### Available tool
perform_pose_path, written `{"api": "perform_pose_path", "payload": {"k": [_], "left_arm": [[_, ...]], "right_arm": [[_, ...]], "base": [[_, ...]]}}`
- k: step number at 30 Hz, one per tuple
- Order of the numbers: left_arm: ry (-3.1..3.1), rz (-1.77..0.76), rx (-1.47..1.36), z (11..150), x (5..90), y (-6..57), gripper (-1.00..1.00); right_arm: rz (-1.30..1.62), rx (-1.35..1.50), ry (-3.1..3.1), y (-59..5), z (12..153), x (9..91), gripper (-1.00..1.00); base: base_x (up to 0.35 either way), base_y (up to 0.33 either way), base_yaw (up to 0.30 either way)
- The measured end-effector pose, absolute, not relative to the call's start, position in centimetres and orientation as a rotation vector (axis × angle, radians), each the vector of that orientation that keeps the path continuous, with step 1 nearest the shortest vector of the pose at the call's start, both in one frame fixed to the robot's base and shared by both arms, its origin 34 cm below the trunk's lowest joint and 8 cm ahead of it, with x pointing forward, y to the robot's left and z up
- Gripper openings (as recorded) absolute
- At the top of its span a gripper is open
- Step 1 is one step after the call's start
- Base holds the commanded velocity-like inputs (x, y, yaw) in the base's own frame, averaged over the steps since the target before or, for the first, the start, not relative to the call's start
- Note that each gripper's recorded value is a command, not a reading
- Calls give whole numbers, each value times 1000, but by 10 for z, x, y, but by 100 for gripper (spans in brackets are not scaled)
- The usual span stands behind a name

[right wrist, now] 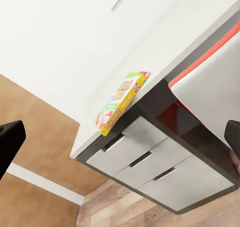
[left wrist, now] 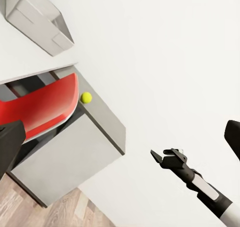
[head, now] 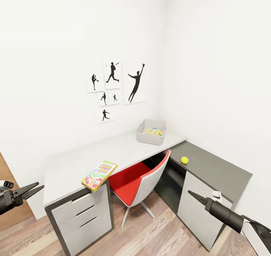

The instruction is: Put all the toys in the child's room - the three board games (two on the bed and one on the table), the two jigsaw puzzles on the table, and the tennis ball on the table - inside the toy box on the table in the child's room.

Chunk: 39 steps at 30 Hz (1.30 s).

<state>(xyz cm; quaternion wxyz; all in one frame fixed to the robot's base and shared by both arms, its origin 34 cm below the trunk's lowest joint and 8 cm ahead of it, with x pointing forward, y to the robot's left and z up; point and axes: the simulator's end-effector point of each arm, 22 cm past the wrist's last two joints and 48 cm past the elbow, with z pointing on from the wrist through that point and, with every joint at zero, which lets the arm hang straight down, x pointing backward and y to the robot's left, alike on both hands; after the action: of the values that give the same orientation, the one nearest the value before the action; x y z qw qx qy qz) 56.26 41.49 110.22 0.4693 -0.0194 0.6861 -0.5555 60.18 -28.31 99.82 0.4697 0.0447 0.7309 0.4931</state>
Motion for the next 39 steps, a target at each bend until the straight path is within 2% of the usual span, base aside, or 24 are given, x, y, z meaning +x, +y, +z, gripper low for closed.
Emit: {"api": "perform_pose_path", "payload": {"k": [39], "left_arm": [[1704,-1404,-39,1068,568,402,100]], "right_arm": [[1207,95,1765,-284,977,610,100]], "base": [[0,0,-1]]}}
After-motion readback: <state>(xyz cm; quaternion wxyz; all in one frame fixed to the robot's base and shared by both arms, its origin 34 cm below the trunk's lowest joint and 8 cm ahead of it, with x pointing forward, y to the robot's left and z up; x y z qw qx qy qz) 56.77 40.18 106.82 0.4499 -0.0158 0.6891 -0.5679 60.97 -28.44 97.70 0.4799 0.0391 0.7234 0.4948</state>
